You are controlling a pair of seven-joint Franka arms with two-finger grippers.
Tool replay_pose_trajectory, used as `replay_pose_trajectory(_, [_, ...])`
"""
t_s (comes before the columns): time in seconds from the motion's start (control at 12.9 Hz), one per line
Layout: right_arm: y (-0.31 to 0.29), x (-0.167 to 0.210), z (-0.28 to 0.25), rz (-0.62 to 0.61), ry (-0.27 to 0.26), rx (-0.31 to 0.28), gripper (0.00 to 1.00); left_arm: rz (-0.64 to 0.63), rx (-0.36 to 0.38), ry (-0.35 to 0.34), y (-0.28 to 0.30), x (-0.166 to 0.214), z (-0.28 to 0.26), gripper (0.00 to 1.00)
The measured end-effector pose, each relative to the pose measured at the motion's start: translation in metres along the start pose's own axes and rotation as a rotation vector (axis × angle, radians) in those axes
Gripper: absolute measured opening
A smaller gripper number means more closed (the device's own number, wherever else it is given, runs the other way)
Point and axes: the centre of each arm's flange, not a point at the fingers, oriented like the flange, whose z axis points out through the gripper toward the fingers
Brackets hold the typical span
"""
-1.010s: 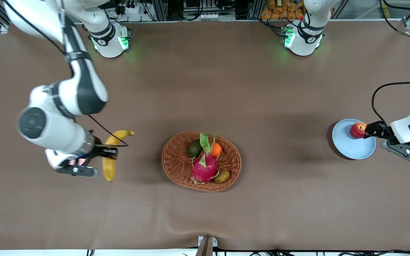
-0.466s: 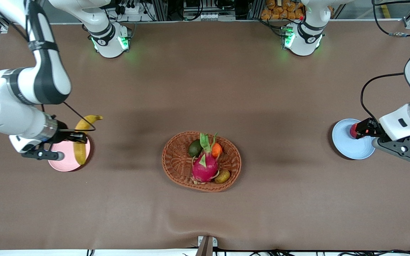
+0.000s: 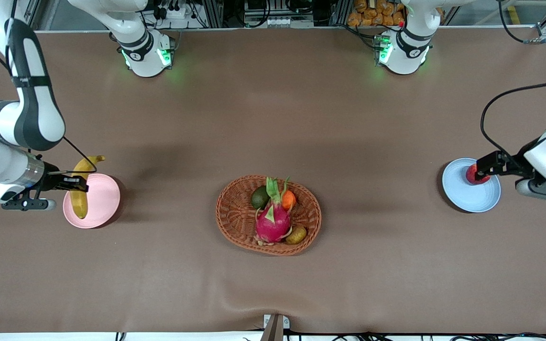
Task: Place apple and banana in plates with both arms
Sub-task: 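Lower the banana onto the pink plate while the left gripper withdraws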
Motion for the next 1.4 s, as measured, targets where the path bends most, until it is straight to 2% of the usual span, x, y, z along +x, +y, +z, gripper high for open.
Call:
replay_pose_trajectory(0.23, [0.028,0.003,0.031,-0.024,0.014,-0.01,0.4,-0.127,0.008,-0.007,0.012,-0.012,-0.022,1.0])
replay_pose_trajectory(0.62, [0.032,0.011,0.072,-0.022,-0.009,-0.011,0.4,-0.182,0.014,-0.017,-0.003,-0.048,-0.071,1.0])
replay_pose_trajectory(0.85, [0.046,0.008,0.1,-0.001,-0.033,-0.008,0.4,-0.209,0.012,-0.062,-0.016,-0.078,-0.088,1.0])
replay_pose_trajectory(0.93, [0.048,0.008,0.102,0.002,-0.035,-0.008,0.47,-0.213,0.019,-0.063,-0.017,-0.087,-0.091,1.0])
replay_pose_trajectory(1.24, [0.042,0.014,0.097,-0.009,-0.022,-0.006,0.91,-0.212,0.029,-0.05,-0.015,-0.104,-0.1,1.0])
replay_pose_trajectory(1.32, [0.038,0.017,0.094,-0.016,-0.017,-0.005,1.0,-0.212,0.029,-0.049,-0.015,-0.105,-0.1,1.0])
replay_pose_trajectory(1.4, [0.033,0.019,0.089,-0.024,-0.012,-0.004,1.0,-0.21,0.03,-0.04,-0.015,-0.105,-0.101,1.0])
